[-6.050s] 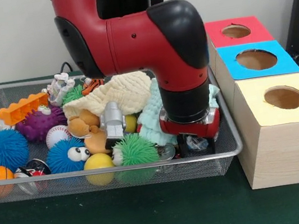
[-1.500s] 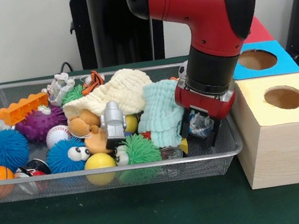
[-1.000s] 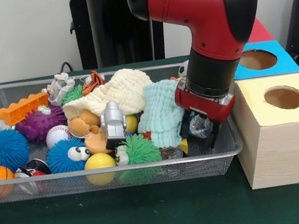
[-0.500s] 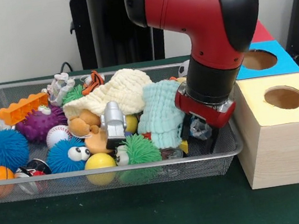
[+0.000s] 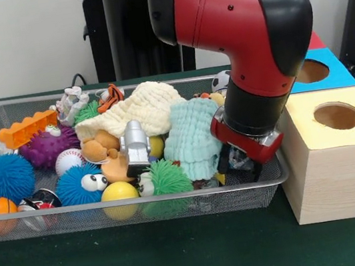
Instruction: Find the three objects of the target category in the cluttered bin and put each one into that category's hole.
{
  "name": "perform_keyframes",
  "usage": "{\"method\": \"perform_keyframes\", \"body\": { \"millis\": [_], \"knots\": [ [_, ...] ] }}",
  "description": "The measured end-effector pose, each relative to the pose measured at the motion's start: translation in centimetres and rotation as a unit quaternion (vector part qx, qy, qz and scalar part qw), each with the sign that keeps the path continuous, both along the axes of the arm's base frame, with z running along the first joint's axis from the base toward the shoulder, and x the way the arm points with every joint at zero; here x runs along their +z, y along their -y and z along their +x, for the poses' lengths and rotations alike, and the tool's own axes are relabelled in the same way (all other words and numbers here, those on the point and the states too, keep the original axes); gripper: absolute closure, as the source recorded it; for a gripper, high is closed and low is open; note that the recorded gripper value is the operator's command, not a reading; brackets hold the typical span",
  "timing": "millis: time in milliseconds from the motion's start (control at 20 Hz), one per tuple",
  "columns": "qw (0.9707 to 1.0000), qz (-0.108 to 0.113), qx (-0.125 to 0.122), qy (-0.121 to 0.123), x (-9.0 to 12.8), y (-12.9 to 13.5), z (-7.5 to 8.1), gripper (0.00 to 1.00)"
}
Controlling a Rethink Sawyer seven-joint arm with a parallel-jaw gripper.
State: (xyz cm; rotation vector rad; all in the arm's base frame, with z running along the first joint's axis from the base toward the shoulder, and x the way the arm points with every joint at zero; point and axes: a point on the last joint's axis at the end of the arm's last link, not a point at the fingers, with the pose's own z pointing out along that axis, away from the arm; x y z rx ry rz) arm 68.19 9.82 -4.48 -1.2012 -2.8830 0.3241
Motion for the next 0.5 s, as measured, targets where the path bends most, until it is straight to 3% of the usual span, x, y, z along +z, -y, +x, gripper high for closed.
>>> {"method": "perform_keyframes", "body": {
  "millis": [500],
  "knots": [
    [0.9995, 0.002, 0.017, -0.027, -0.4, -1.0, 2.3, 0.00]
  ]
}}
